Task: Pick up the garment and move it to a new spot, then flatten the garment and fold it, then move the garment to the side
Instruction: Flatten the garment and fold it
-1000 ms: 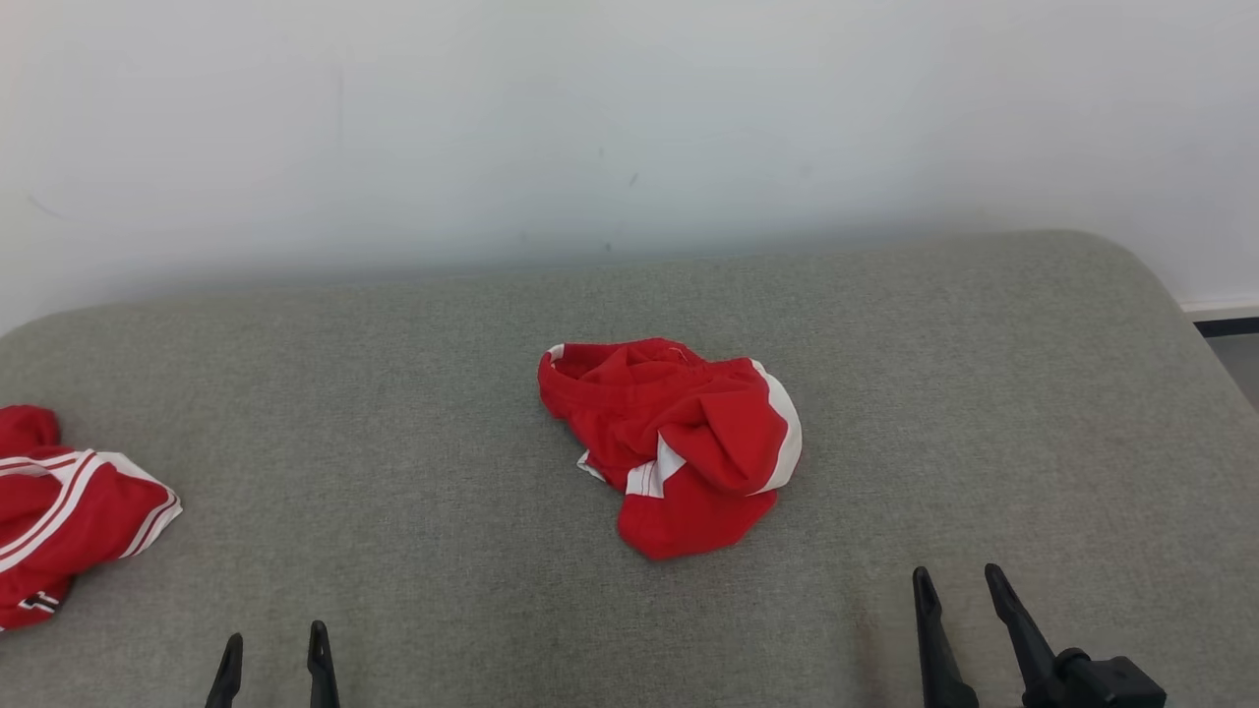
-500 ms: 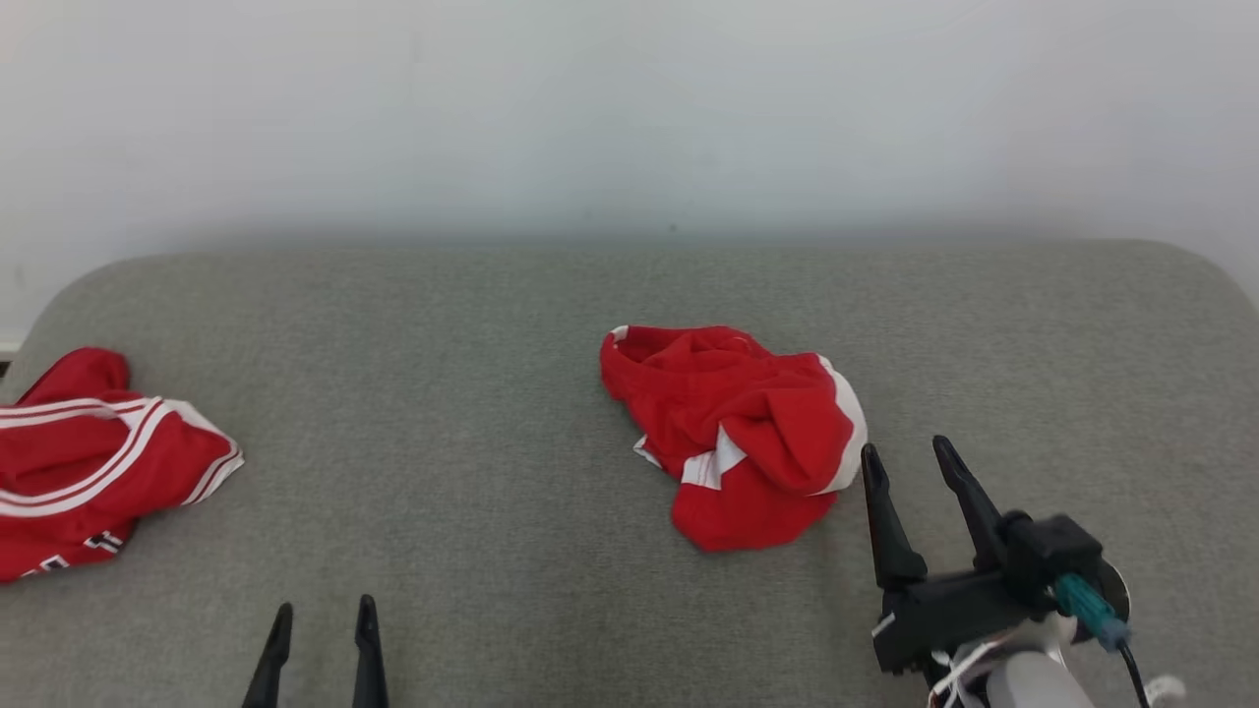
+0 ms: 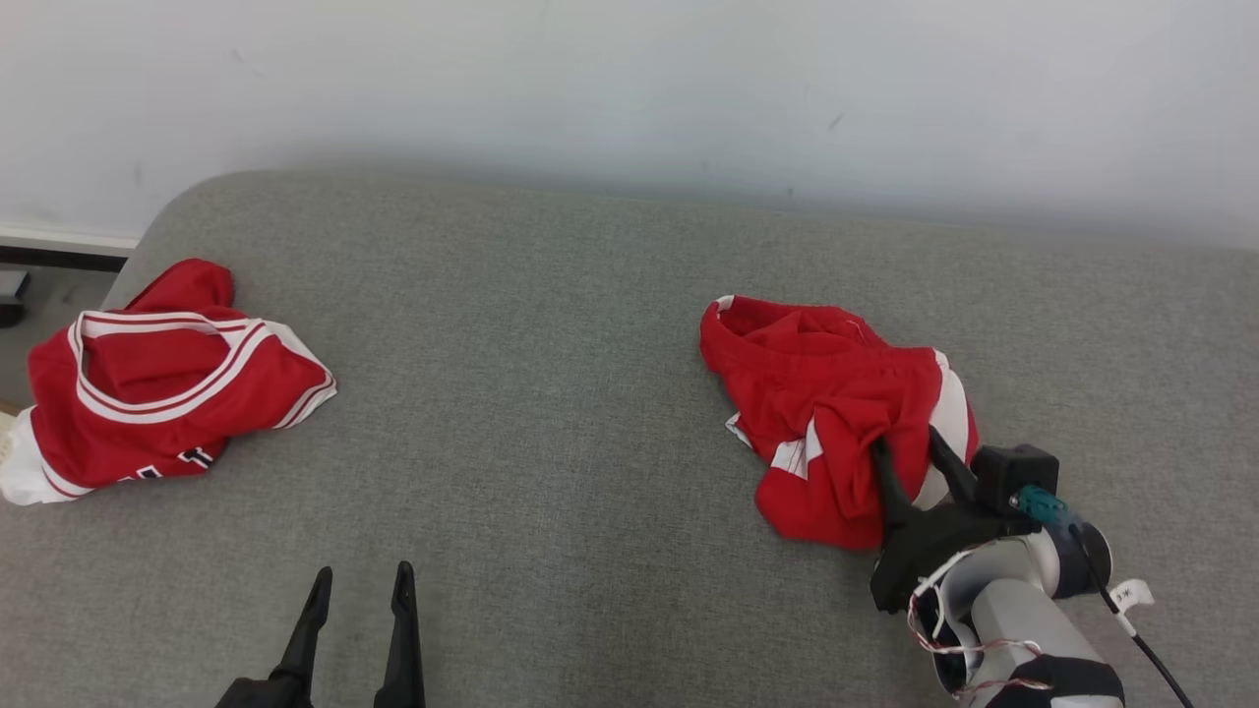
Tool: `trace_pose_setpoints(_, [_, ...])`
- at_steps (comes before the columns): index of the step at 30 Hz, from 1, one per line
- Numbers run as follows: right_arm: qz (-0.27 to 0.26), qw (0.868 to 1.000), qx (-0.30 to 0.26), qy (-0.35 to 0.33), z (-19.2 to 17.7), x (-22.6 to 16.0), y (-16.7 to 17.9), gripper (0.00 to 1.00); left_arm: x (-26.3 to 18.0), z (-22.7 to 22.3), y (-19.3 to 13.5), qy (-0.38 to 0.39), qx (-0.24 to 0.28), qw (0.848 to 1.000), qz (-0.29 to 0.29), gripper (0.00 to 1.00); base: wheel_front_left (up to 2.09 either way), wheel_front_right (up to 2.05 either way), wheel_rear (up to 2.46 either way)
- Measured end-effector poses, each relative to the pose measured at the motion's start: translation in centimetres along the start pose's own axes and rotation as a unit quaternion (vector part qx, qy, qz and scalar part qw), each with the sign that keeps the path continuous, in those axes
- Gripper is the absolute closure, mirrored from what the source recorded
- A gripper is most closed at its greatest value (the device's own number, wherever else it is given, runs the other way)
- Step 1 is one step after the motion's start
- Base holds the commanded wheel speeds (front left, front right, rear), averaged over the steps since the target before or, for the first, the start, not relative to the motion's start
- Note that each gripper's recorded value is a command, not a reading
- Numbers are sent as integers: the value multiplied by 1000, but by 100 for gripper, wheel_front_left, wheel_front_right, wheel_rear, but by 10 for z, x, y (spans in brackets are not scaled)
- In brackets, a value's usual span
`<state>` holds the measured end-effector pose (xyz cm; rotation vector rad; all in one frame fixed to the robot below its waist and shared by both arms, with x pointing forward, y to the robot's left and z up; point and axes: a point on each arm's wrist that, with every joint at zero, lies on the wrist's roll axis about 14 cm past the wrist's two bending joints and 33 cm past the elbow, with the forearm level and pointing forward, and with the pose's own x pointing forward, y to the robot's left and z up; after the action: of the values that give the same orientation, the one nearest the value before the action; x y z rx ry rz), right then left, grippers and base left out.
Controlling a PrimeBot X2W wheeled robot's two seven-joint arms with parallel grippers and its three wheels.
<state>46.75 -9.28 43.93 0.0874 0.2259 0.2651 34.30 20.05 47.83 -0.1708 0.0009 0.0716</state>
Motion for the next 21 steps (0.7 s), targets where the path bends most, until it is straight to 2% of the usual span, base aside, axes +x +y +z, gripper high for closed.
trace_pose_setpoints(6, [8, 1000, -4, -17, 10, 3, 4, 100, 1, -1, 5, 2, -2, 1000, 8, 0, 0, 0, 0])
trace_pose_setpoints(12, [23, 996, -43, -69, 38, -9, 11, 100, 9, 3, -4, -6, -9, 1000, -8, 0, 0, 0, 0])
trace_pose_setpoints(16, [64, 987, -81, -121, 70, -13, 37, 100, 12, 5, -13, -9, -13, 1000, -23, 0, 0, 0, 0])
trace_pose_setpoints(21, [154, 969, -125, -146, 76, -27, 97, 100, 13, 7, -18, -12, -18, 999, -30, 0, 0, 0, 0])
